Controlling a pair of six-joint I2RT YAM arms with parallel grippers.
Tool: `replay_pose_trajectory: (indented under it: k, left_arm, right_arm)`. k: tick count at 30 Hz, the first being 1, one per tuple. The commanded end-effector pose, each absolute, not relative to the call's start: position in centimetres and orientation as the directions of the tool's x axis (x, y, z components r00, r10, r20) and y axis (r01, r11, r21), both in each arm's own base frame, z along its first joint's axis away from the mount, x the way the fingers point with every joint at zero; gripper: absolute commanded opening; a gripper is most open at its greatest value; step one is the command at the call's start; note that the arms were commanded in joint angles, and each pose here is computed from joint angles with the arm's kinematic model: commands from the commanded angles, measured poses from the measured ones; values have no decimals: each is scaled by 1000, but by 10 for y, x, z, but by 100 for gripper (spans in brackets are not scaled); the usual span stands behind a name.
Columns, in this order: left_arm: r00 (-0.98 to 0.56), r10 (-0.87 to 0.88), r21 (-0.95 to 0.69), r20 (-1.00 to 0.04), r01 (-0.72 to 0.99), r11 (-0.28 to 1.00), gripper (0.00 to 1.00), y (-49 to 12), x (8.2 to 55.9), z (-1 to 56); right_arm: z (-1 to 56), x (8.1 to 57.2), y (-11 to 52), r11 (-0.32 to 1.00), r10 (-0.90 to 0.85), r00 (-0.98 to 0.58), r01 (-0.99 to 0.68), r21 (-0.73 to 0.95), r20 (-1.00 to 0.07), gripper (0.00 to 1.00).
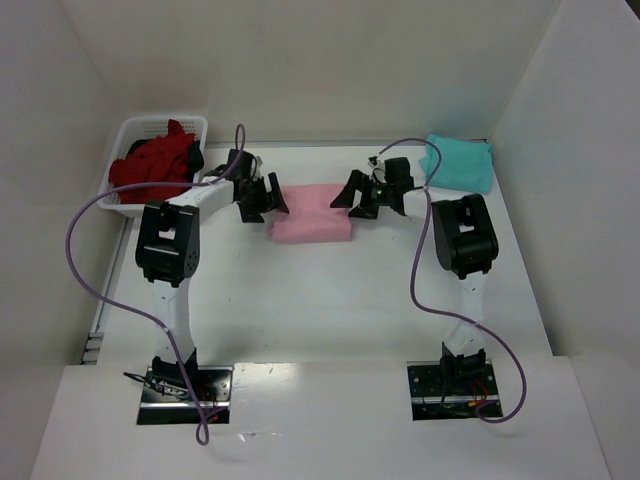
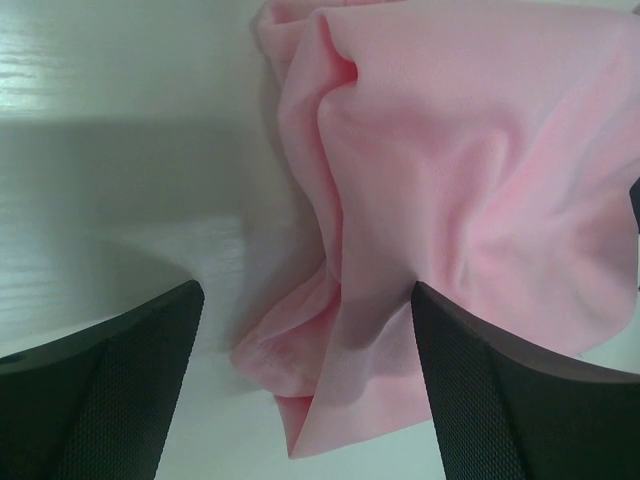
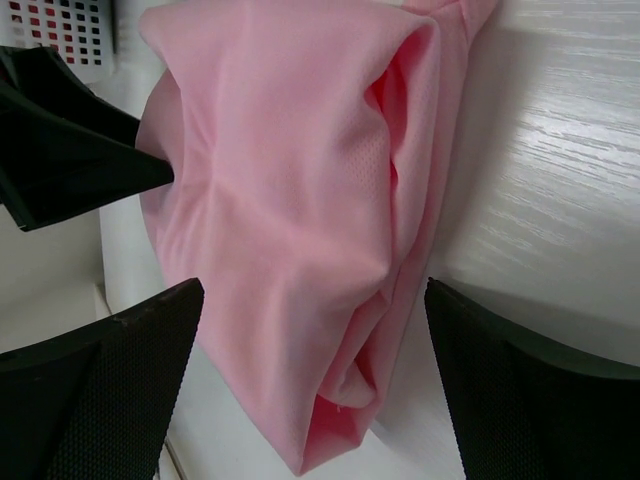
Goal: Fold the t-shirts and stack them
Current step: Put the neatly folded tshirt into the corner of the board with the right arm
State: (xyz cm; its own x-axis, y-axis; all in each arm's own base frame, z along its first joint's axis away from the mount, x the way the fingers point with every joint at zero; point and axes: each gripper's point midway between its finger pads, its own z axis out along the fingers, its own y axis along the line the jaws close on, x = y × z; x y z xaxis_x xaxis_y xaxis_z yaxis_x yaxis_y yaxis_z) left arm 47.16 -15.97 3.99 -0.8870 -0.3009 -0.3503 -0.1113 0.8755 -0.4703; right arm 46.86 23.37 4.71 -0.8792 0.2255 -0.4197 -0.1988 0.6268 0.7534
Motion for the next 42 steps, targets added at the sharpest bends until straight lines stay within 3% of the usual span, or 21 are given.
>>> replay_pose_trajectory:
  k: [1,12,27,33,37,42]
  left_arm:
    - [-887,-290,-515,-359,-70,854,92,-164,482,39]
    - [-897,-269,-513,-351,-56,856,92,-166,486,36]
    - [-907,-260,-505,-333,-61,861,92,-165,481,30]
    - [-911,-257,-513,-323,-59,856,92,-167,480,28]
    - [-915,-246,-512,-319,-52,857,92,-172,478,25]
    - [-911,-253,-456,-325,-84,886,92,-161,476,21]
  right_arm:
    - [-16,444,235,707,199,-936,-68,704,-289,96]
    - [-18,438,245,715,208,-940,-42,698,-271,84]
    - [-19,428,265,716,217,-947,-12,698,-238,79]
    - [-17,430,267,711,236,-948,19,703,-213,69]
    - [-21,432,266,719,254,-946,46,694,-200,67]
    - [-6,439,256,752,287,-923,52,657,-256,68]
